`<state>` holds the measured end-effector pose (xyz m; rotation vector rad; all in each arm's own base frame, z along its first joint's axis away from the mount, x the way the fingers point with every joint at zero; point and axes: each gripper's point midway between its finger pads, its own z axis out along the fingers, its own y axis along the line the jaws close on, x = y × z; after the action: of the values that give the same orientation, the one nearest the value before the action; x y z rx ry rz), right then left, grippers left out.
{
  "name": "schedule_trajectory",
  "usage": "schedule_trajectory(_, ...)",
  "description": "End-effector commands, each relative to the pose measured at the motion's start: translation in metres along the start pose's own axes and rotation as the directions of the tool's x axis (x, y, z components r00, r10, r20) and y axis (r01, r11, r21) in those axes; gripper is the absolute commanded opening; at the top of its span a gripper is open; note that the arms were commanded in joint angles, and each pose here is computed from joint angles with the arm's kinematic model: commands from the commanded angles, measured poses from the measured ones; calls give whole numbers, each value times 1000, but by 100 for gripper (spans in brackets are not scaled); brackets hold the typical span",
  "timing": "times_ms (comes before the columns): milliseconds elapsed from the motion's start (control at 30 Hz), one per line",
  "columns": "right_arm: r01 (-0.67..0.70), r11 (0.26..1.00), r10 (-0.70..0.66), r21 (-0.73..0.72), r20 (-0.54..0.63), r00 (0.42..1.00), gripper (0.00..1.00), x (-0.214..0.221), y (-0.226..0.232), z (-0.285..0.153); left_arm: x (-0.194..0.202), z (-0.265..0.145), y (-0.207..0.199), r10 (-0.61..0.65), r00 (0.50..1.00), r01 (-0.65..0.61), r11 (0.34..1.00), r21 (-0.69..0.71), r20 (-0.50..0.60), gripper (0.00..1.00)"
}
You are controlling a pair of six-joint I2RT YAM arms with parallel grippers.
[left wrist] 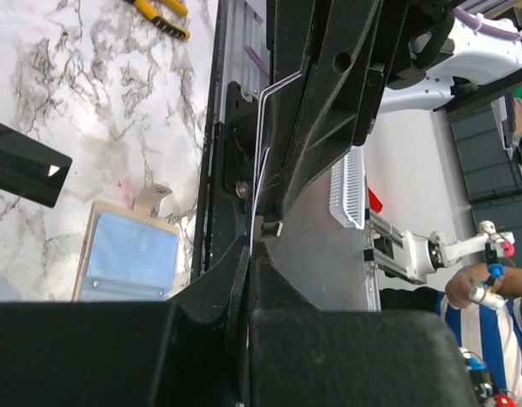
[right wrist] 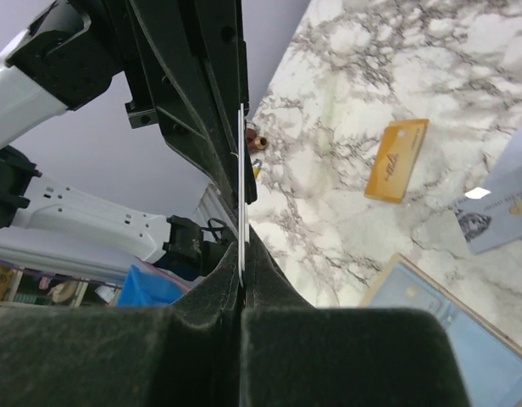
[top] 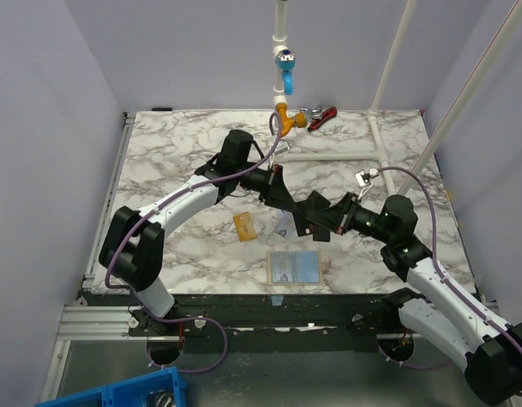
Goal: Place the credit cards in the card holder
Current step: Insert the credit card into the card holder.
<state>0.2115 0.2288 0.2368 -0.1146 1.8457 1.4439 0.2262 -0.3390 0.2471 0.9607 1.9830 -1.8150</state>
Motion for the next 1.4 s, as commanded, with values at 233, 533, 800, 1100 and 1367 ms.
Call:
schedule_trajectory(233, -116, 950, 95, 291, 86, 992, 1, 19, -74, -14, 24, 18, 76, -143, 990, 143, 989, -31, -13, 0)
schedule_trajectory(533, -165, 905, 144, 393, 84, 986, 3, 42, -109, -21, 30, 35, 99, -196, 980, 197, 980, 15, -27, 0)
schedule_trajectory(800, -243, 798, 214, 552, 117, 970, 11, 64, -156, -32, 33, 46, 121, -247, 969, 247, 969, 22, -21, 0)
schedule_trajectory(1100, -256, 689, 249, 678, 110, 962, 34, 78, -192, -39, 37, 52, 148, -295, 955, 295, 955, -35, -14, 0)
schedule_trajectory(1367, -263, 660, 238, 703, 137, 962, 43, 73, -194, -46, 38, 52, 148, -286, 958, 286, 956, -69, 5, 0)
